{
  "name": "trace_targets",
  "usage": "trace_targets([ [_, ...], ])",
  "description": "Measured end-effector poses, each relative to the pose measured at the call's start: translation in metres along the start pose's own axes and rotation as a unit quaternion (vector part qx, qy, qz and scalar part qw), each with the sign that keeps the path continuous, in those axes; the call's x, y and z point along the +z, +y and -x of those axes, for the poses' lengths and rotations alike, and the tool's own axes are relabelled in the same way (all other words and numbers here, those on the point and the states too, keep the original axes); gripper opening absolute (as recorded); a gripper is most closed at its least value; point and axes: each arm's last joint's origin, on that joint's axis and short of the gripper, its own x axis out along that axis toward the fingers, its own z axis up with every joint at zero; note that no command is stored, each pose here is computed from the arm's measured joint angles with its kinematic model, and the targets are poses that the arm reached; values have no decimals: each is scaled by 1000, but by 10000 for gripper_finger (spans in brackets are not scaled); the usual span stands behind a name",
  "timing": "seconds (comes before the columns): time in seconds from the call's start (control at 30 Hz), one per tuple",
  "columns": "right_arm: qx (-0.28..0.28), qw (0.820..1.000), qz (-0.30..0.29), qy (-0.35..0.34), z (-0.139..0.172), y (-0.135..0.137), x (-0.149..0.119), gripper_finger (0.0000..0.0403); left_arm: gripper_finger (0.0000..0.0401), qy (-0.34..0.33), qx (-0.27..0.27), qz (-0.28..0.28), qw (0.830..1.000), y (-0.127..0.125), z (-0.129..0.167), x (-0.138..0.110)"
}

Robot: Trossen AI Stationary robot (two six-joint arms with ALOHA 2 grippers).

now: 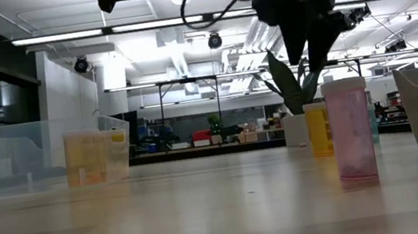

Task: Pick and place medicine bottles into bin by pill shape (circle, oval)
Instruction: Put the large orange pill bottle into the transparent bin

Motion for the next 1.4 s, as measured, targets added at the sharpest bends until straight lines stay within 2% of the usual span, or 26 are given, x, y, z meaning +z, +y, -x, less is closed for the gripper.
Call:
trace_targets([
  [0.1, 13, 1000, 24, 14, 2, 1, -3, 213, 220, 0, 0, 0, 1000, 0, 0, 0],
  [0.17, 10, 999, 41, 23, -2, 3, -4, 162, 220, 0, 0, 0, 1000, 0, 0, 0],
  [0.27, 8, 998, 54, 25, -10, 6, -1, 47, 220, 0, 0, 1, 1000, 0, 0, 0],
  [0.33, 18, 998, 50, 25, -13, 6, 3, 17, 220, 0, 0, 2, 1000, 0, 0, 0],
  [0.4, 23, 998, 41, 34, -18, 5, 7, 24, 220, 0, 0, 4, 1000, 0, 0, 0],
  [0.57, -1, 997, 40, 59, -35, -1, 14, 6, 220, -2, 0, 5, 1000, 0, 0, 0],
  [0.8, 7, 994, 42, 100, -47, -4, 18, 1, 220, -3, -1, 9, 1000, 0, 0, 1],
  [1.4, -6, 993, 41, 113, -64, -1, 21, 0, 220, -4, -1, 6, 1000, 0, 0, 1],
])
